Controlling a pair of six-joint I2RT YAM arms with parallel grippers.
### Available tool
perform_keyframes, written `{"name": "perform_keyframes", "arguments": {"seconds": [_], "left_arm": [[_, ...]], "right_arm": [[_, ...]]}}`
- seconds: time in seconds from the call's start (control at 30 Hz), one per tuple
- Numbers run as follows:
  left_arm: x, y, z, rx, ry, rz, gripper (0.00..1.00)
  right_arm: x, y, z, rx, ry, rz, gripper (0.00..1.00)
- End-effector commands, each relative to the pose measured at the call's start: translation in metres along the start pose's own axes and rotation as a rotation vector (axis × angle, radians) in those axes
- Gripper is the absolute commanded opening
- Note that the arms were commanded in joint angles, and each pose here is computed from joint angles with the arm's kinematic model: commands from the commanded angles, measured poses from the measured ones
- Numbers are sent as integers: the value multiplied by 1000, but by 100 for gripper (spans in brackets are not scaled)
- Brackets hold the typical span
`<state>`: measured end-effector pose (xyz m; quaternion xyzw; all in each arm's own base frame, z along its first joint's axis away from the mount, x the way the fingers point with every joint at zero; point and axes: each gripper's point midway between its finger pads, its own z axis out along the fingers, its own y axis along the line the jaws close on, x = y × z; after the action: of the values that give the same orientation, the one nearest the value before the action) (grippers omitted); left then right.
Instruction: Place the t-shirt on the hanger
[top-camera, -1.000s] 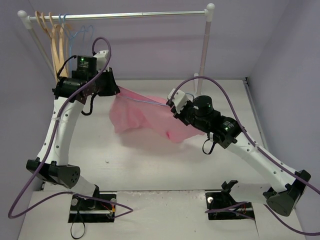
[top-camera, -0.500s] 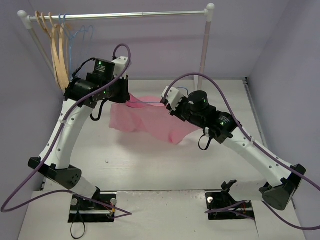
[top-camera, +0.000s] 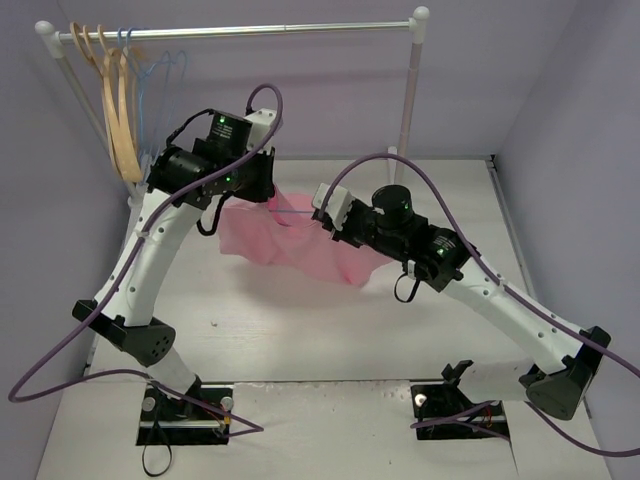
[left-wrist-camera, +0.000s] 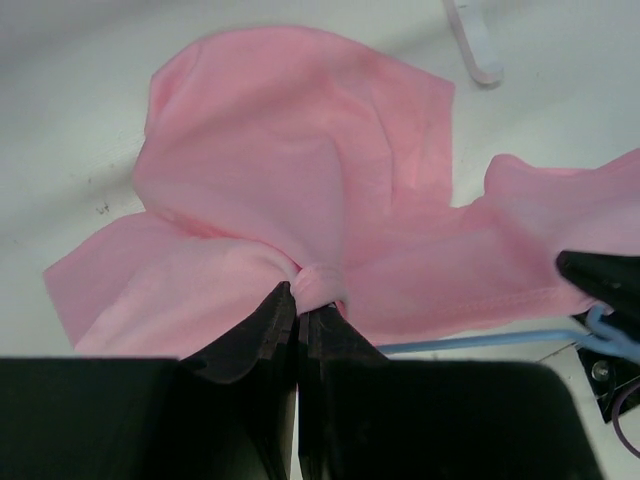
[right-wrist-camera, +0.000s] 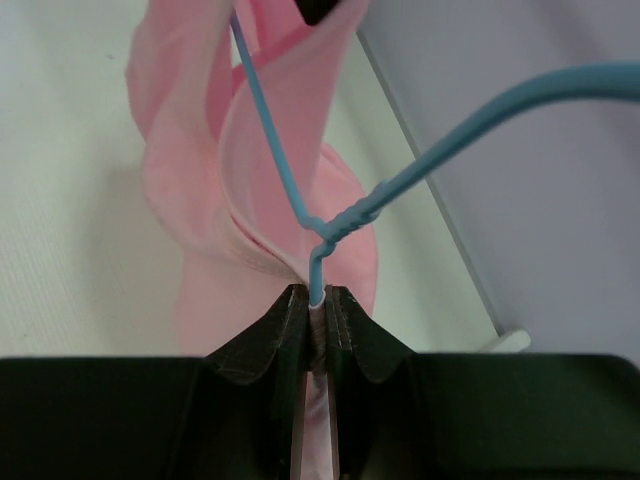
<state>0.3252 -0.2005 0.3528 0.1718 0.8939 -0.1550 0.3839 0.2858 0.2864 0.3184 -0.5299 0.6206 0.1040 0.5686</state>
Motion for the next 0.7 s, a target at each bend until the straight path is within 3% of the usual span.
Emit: {"name": "perform_keyframes", "arguments": {"seconds": [0.0,0.3,0.4,0.57,0.67], "left_arm": [[-18,-12,-12,30,-69,-39,0],[-10,-32,16,45,-66,-157,0],[-10,-40,19,80,-67,-170,0],[-3,-36,20,63,-67,-161,23],[-3,-35,19,65,-75,-156,24]], "right_arm": [[-54,-7,-6,32,-214,-25,0],[-91,-20,-22,88,-406,-1,0],[-87,-17,-17,71,-395,-1,0],[-57,-5,-10,47,-353,24,0],[-53,-5,-14,40,-383,57,0]]}}
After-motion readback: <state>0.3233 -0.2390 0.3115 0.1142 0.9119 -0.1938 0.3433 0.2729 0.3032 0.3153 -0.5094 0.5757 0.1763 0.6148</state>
